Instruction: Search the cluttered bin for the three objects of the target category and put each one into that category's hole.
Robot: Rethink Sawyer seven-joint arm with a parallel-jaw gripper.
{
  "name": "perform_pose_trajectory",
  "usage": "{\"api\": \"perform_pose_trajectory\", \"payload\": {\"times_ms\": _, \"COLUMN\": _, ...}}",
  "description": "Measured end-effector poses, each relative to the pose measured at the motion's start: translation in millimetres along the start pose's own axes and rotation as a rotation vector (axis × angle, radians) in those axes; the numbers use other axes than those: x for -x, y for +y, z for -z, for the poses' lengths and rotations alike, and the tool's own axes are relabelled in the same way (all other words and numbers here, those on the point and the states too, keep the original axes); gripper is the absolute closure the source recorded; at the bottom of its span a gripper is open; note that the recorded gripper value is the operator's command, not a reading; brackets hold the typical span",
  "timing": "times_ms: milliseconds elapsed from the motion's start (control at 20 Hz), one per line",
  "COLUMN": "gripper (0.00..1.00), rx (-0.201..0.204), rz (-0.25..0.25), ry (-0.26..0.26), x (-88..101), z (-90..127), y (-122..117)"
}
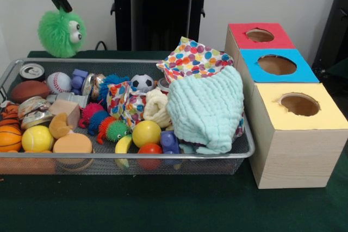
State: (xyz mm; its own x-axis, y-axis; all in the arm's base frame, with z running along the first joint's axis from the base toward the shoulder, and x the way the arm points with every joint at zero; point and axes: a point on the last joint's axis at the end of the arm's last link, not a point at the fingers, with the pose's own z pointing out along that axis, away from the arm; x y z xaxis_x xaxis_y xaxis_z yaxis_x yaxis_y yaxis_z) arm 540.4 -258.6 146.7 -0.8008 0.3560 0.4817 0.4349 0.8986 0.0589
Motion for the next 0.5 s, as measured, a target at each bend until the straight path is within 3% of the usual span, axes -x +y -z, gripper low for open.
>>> {"api": "perform_pose_trajectory", "payload": {"times_ms": 200, "gripper": 1.00, "rx": 0.000, "rz": 0.004, "ry": 0.011, "x": -3.4, "z": -4.1, "y": 1.6}}
{"api": "perform_pose_trajectory", "payload": {"times_ms": 250, "gripper": 0.00, "rx": 0.000, "rz": 0.004, "ry": 0.011, "x": -3.4, "z": -4.0, "y": 1.6}}
{"api": "perform_pose_trajectory", "payload": {"times_ms": 500, "gripper": 0.00, "rx": 0.001, "rz": 0.004, "ry": 0.011, "x": -3.4, "z": -4.0, "y": 1.5}}
